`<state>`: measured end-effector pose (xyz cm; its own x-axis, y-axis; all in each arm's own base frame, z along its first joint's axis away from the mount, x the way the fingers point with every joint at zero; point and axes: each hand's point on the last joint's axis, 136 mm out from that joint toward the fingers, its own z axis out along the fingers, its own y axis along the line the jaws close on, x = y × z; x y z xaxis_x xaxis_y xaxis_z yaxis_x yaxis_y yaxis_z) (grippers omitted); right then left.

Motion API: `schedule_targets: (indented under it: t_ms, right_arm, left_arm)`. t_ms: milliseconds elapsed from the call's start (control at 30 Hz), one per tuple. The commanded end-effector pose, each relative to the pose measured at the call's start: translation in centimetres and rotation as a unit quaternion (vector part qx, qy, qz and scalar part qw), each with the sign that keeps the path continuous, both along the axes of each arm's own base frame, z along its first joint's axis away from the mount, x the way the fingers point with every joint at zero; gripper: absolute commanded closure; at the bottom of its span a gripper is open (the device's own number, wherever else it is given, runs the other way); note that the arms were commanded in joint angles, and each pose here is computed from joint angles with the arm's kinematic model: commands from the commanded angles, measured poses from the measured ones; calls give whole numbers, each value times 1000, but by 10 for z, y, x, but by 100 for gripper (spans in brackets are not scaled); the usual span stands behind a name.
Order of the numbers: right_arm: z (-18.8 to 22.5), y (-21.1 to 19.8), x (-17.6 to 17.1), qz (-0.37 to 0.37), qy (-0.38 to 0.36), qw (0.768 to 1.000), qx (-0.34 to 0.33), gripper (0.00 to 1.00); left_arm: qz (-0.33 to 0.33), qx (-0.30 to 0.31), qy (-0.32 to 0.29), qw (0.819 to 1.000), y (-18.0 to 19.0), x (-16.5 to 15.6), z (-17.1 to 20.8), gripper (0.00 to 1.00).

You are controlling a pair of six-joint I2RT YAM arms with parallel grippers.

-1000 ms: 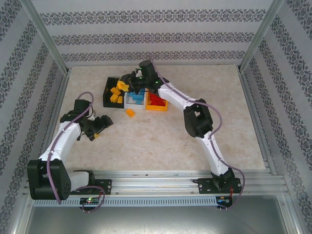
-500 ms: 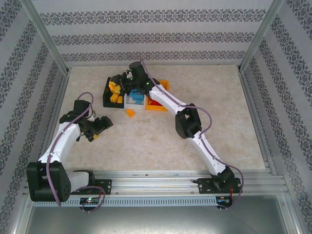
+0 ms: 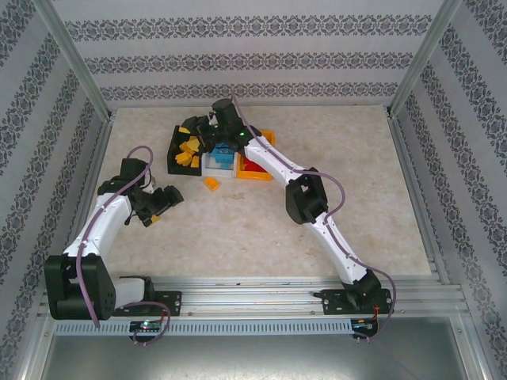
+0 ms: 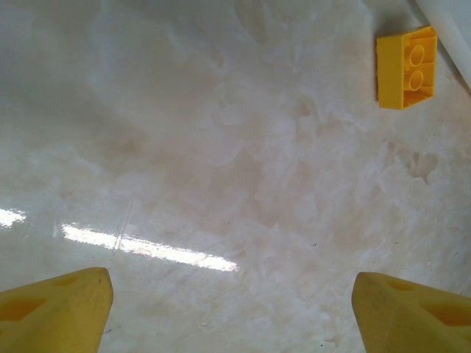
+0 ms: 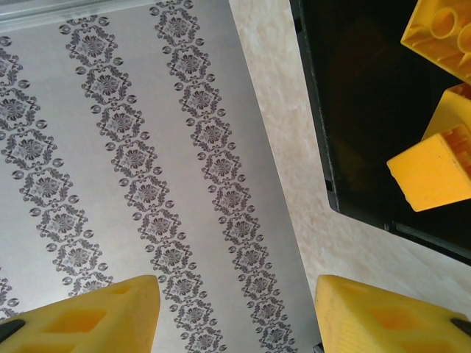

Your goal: Sort the legos into containers by color

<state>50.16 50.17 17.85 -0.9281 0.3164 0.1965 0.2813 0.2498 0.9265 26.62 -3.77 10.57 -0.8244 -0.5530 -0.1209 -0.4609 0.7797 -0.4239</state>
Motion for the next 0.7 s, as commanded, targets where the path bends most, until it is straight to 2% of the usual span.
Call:
schedule_targets:
  t_ms: [0, 167, 367, 433, 500, 667]
  right_arm:
    - [12, -5, 9, -6, -15, 1000, 9, 41]
    - [33, -20, 4, 14, -52, 999, -11, 41]
    - [54, -64, -10, 41, -106, 991, -73, 39]
    - [59, -83, -17, 41, -122, 987, -94, 39]
    - [60, -103, -26, 40, -133, 984, -114, 39]
    - [53, -156, -51, 30, -142, 977, -157, 39]
  left_arm:
    - [-8, 7, 2, 1000, 2, 2, 5, 15]
    - [-12, 1, 0, 1000, -3, 12, 5, 15]
    - [-36, 2, -5, 999, -18, 32, 7, 14]
    - [-45, 6, -7, 999, -25, 41, 7, 11]
    - [-53, 16, -6, 998, -31, 47, 5, 0]
    - [-86, 41, -1, 995, -54, 66, -1, 0]
